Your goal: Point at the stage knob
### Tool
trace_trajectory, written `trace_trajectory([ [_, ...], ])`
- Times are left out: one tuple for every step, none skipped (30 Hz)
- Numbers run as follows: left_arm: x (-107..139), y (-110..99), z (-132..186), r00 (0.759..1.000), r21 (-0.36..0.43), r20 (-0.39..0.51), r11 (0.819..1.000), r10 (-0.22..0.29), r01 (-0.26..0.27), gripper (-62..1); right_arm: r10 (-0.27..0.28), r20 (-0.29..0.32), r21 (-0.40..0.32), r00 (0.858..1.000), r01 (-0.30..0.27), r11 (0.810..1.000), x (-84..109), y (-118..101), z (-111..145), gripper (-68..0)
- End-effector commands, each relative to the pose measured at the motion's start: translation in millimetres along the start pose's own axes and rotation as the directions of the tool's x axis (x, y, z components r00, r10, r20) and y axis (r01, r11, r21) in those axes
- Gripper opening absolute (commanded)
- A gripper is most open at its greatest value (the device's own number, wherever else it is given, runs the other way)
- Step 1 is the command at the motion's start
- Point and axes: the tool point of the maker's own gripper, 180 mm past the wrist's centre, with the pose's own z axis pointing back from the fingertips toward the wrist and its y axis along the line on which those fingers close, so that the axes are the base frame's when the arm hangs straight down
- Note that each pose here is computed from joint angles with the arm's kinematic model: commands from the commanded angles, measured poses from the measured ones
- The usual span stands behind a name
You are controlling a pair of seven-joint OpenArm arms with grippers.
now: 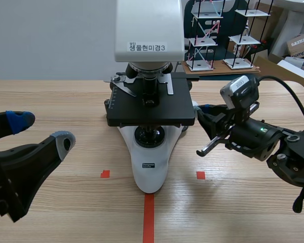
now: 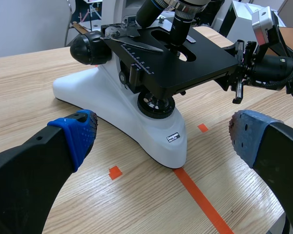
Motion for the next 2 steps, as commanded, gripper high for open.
trace_trajectory([
  [6.7, -2.1, 0.1, 1.000, -0.003, 0.028, 1.000, 0.005, -0.005, -4.3, 0.010, 0.040, -0.005, 0.999, -0.010, 1.000, 13.2, -4.6, -2.8, -67.7],
  [6.7, -2.1, 0.1, 1.000, -0.003, 0.028, 1.000, 0.005, -0.005, -4.3, 0.010, 0.040, -0.005, 0.999, -0.010, 1.000, 13.2, -4.6, -2.8, -67.7],
])
